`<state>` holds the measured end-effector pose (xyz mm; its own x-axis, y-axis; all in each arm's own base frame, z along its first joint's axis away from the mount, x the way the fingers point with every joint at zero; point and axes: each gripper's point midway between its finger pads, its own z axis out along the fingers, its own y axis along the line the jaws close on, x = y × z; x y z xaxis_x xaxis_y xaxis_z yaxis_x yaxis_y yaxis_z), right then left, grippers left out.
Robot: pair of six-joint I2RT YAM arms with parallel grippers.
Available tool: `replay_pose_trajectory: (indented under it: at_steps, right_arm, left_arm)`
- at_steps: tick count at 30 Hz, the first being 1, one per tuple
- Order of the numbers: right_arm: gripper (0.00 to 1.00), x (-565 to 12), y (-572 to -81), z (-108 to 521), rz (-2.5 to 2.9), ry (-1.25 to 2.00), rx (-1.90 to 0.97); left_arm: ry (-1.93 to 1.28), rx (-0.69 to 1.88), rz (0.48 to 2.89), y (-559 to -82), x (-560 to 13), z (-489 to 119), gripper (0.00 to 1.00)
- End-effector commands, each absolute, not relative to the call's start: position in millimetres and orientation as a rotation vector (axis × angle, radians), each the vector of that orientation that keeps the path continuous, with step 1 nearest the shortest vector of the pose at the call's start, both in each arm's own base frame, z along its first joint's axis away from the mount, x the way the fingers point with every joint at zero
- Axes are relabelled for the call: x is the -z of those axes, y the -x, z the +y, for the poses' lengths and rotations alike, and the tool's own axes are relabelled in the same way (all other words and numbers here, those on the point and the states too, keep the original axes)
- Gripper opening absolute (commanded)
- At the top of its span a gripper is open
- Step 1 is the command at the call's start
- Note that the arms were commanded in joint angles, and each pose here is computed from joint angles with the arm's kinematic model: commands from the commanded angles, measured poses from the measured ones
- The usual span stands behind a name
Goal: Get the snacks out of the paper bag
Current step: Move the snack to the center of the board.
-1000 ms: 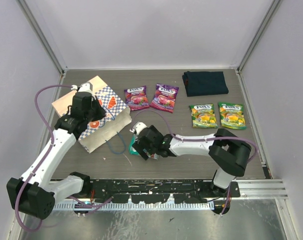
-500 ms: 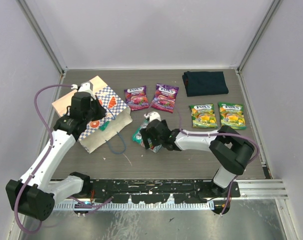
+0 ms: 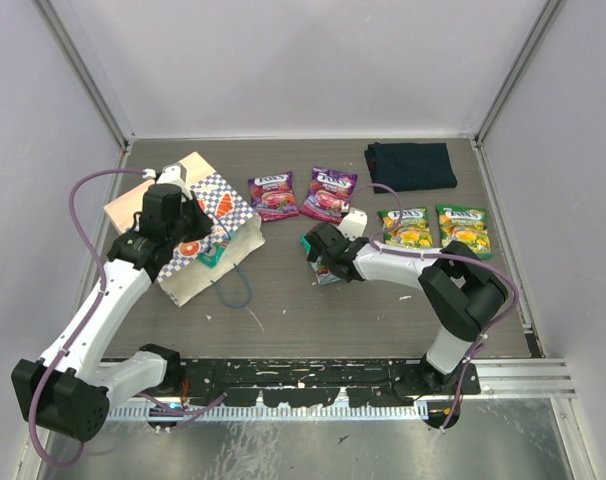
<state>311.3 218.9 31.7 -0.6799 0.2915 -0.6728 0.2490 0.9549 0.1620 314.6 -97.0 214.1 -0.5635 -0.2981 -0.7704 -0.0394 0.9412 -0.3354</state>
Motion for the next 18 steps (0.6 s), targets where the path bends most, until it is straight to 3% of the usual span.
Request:
replay_pose_trajectory:
  at_steps: [1, 10, 18]
  right_arm:
    - [1.0, -8.2, -281.8, 176.5, 2.405, -0.646, 0.163]
    - [1.0, -0.2, -256.9, 175.3, 2.46, -0.634, 0.333]
    - [1.0, -84.5, -277.5, 211.7, 2.244, -0.497, 0.198]
  left_arm:
    - [0.234, 0.378, 2.082, -317.2, -238.3, -97.4, 0.0]
    - [0.225, 0.442, 2.065, -314.8, -245.4, -105.5, 0.0]
    - [0.224, 0.456, 2.064, -311.6, -252.5, -106.5, 0.0]
